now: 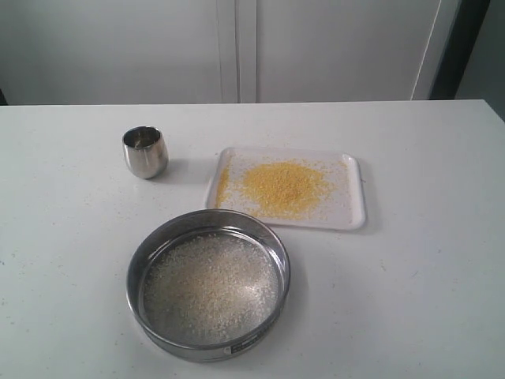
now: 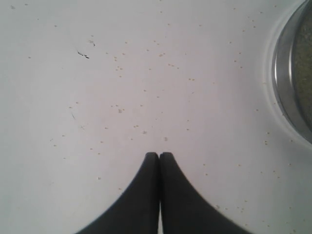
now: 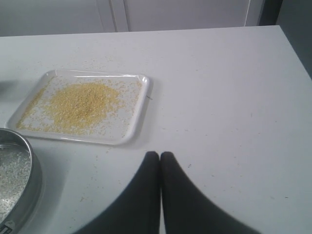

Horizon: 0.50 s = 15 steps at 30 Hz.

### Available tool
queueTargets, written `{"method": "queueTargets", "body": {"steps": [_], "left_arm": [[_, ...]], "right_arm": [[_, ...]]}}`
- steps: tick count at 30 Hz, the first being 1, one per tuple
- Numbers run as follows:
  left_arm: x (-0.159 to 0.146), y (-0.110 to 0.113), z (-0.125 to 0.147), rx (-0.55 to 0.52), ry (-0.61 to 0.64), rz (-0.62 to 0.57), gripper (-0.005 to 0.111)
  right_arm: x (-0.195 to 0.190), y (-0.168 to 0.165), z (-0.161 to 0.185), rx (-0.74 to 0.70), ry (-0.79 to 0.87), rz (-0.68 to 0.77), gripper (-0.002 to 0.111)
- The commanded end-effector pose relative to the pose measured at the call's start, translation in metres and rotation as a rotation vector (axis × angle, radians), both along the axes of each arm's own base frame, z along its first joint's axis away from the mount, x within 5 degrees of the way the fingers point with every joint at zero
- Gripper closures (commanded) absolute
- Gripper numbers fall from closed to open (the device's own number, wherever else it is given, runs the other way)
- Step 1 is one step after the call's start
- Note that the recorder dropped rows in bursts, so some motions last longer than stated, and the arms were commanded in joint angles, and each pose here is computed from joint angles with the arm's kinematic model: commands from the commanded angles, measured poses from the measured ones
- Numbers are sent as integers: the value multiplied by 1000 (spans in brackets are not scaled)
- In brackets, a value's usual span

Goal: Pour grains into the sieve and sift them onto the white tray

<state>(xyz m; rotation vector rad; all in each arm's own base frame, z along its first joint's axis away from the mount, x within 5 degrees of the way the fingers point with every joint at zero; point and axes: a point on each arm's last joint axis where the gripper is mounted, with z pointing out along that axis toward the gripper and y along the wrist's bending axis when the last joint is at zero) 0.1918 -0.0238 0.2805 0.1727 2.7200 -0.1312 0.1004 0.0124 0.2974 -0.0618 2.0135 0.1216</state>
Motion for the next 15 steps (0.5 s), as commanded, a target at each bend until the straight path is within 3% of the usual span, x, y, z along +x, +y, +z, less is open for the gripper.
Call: {"method": "queueTargets", "body": {"steps": [1, 7, 15], "left_arm": [[-3, 0, 0, -9, 7, 0, 107], [-3, 0, 0, -9, 7, 0, 107], [-3, 0, 0, -9, 7, 0, 107]], "right_arm": [[0, -1, 0, -7, -4, -10, 108], [-1, -1, 0, -6, -10, -10, 108], [-29, -4, 13, 8, -162, -11, 108]]}}
